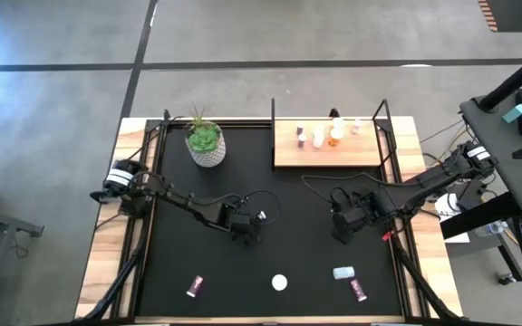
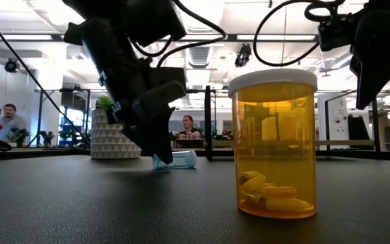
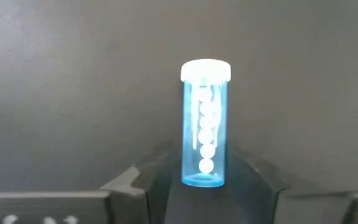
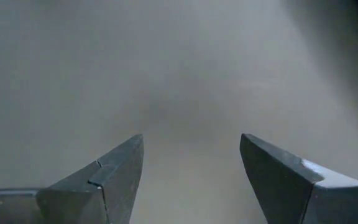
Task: Pick and place medicine bottles onto shelf by color
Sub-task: Put the blue pill bottle on the shelf aligned with the other blue pill bottles
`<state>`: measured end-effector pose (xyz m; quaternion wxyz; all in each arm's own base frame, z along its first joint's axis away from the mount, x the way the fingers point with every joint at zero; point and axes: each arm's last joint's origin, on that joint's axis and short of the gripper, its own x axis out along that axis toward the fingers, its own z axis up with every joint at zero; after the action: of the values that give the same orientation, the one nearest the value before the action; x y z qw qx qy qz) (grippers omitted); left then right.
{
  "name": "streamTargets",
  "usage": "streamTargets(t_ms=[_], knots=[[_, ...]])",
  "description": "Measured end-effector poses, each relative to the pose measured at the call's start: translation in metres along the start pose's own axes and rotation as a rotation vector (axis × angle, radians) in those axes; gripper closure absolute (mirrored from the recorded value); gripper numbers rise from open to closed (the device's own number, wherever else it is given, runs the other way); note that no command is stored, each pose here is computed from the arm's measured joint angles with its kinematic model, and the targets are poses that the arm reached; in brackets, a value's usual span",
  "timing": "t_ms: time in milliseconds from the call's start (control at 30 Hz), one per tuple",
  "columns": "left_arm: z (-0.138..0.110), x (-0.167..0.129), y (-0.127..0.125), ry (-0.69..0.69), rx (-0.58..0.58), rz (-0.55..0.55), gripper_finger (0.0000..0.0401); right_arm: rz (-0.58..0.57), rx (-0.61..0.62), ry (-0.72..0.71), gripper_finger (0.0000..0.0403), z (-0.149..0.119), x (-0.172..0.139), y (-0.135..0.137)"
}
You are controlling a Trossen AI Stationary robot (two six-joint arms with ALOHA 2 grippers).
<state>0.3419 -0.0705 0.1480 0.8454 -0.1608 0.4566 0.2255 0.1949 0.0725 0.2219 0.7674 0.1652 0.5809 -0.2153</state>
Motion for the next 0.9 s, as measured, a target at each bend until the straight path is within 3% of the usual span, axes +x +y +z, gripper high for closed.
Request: streamTargets(t_ms=[300, 533, 900], knots=[[0.012, -0.001, -0.01, -0.118, 0.019, -0.098, 0.0329, -0.066, -0.136, -0.108, 0.0145, 0.004, 0.0, -0.001], [0.018, -0.003, -0.015, -0.174, 0.031, -0.166, 0.0338, -0.083, -0.154, -0.129, 0.0145, 0.005, 0.0, -0.001], [0.063, -0.042, -0.038, -0.729, 0.203, -0.366, 0.0342, -0.195, -0.367, -0.463, 0.0147, 0.004, -0.006, 0.017]])
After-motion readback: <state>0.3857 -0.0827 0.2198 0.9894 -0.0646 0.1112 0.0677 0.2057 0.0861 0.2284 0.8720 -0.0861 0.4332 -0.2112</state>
